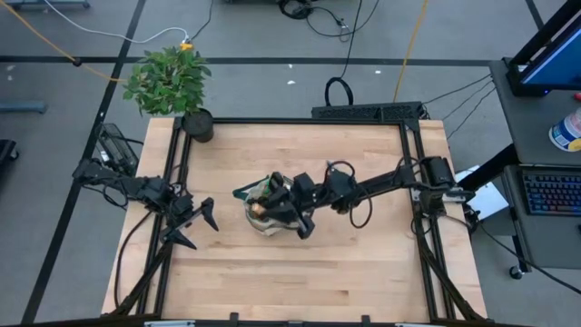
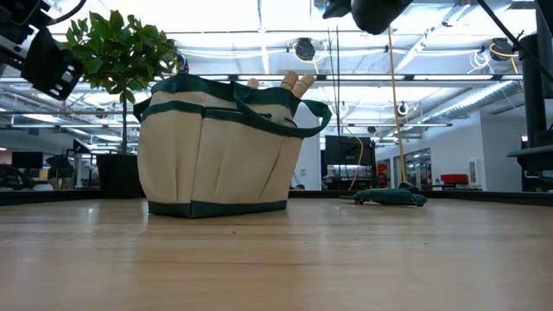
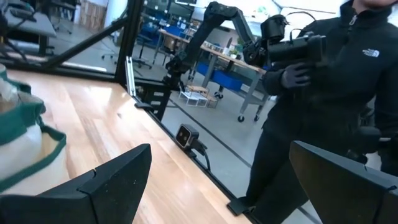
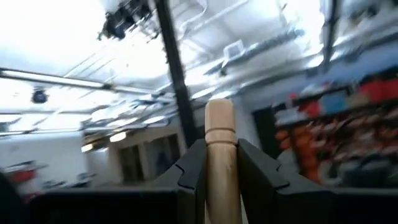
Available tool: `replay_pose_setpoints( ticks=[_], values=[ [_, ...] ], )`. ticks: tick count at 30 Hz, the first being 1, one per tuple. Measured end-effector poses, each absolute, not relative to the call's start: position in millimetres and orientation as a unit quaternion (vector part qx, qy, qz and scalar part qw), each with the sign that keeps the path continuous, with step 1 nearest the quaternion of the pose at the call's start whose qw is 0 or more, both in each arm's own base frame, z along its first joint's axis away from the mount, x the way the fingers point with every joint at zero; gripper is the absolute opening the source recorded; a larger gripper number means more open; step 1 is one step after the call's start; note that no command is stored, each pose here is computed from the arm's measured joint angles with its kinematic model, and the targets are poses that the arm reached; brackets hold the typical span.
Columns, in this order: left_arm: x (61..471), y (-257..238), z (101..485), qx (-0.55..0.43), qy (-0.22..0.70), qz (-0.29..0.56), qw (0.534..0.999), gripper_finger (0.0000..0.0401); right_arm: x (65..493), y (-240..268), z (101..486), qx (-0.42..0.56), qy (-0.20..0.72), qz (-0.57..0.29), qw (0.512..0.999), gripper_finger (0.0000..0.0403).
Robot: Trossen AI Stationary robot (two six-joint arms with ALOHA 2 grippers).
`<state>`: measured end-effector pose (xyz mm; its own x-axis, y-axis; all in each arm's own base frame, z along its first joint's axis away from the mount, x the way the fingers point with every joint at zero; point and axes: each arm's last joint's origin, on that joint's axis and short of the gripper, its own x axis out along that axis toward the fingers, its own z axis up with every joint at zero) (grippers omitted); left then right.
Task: Pick & Place Garden tools in Gardening bag
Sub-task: Put the brown trowel into the gardening bag
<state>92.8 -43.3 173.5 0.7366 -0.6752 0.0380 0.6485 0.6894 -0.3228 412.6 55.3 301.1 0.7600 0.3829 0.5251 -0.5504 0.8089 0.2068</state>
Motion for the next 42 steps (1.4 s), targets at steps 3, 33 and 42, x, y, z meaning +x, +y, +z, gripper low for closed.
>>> replay_pose_setpoints(
  ticks=[3,33,42],
  values=[
    [92.7,-43.2,175.3,-0.152,0.029,-0.362,0.919,0.0390,412.6,48.4,303.1,0.160,-0.259,0.219,0.927,0.0058],
    [92.1,-43.0,182.4,-0.133,-0.015,-0.366,0.921,0.0390,420.0,12.8,294.1,0.107,-0.235,0.126,0.958,0.0058],
    [92.1,-42.9,182.4,-0.135,-0.014,-0.365,0.921,0.0390,402.2,1.0,253.0,0.134,-0.207,0.113,0.963,0.0059]
  ],
)
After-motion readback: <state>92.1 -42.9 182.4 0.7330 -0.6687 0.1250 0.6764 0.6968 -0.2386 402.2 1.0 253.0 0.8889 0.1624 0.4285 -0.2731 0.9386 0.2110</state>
